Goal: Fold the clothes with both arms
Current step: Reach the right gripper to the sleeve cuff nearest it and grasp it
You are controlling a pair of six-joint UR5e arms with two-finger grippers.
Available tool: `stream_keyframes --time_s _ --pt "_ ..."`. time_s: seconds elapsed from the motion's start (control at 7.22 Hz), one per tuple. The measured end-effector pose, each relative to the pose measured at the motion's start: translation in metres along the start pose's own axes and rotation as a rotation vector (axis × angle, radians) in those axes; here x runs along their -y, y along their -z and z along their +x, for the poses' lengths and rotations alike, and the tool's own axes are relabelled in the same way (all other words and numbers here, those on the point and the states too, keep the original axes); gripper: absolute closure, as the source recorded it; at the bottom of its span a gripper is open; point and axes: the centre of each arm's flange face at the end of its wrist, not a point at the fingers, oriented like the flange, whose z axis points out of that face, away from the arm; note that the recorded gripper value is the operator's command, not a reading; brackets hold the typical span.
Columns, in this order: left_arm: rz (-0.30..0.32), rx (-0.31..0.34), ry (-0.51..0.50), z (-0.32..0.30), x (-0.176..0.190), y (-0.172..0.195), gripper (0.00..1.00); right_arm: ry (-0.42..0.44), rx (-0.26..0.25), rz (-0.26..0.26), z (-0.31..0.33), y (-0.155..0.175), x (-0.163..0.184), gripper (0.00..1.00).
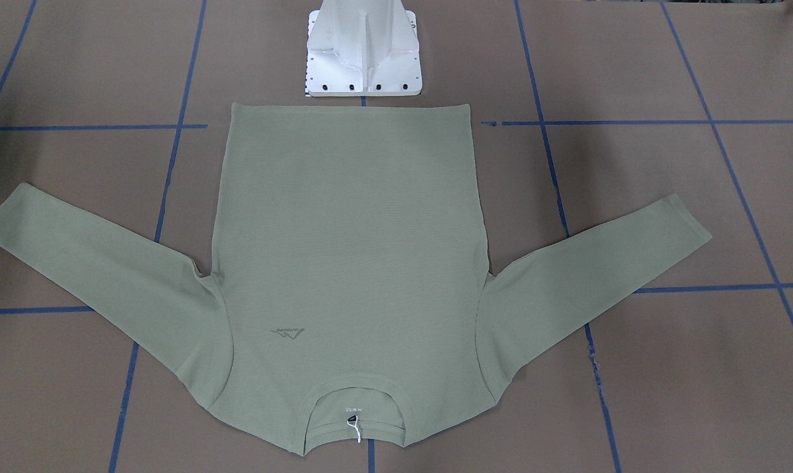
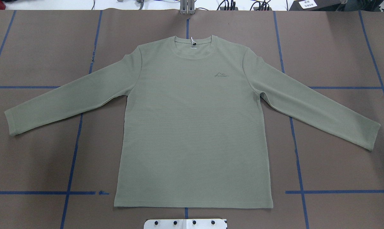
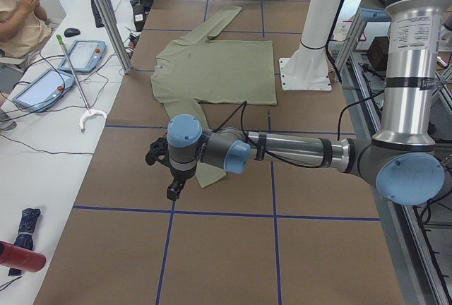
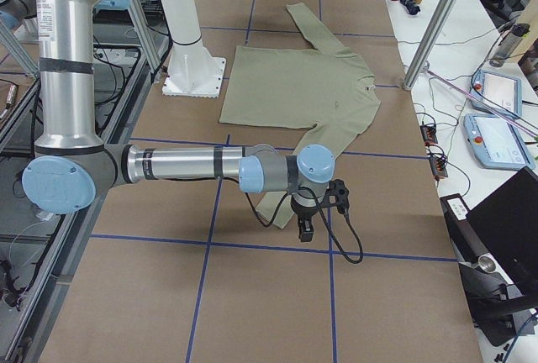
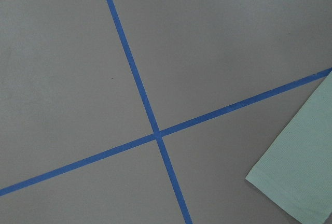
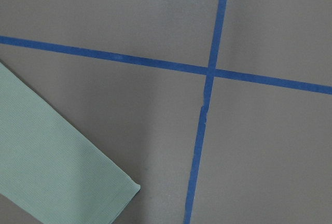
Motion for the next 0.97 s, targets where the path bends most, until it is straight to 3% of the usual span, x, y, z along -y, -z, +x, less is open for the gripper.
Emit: stream_keyframes --time_s 0.97 --pt "0.058 0.001 -0.062 0.009 0.011 0.006 0.0 -0.153 0.049 -0.001 -0.053 -0.081 -0.033 0.07"
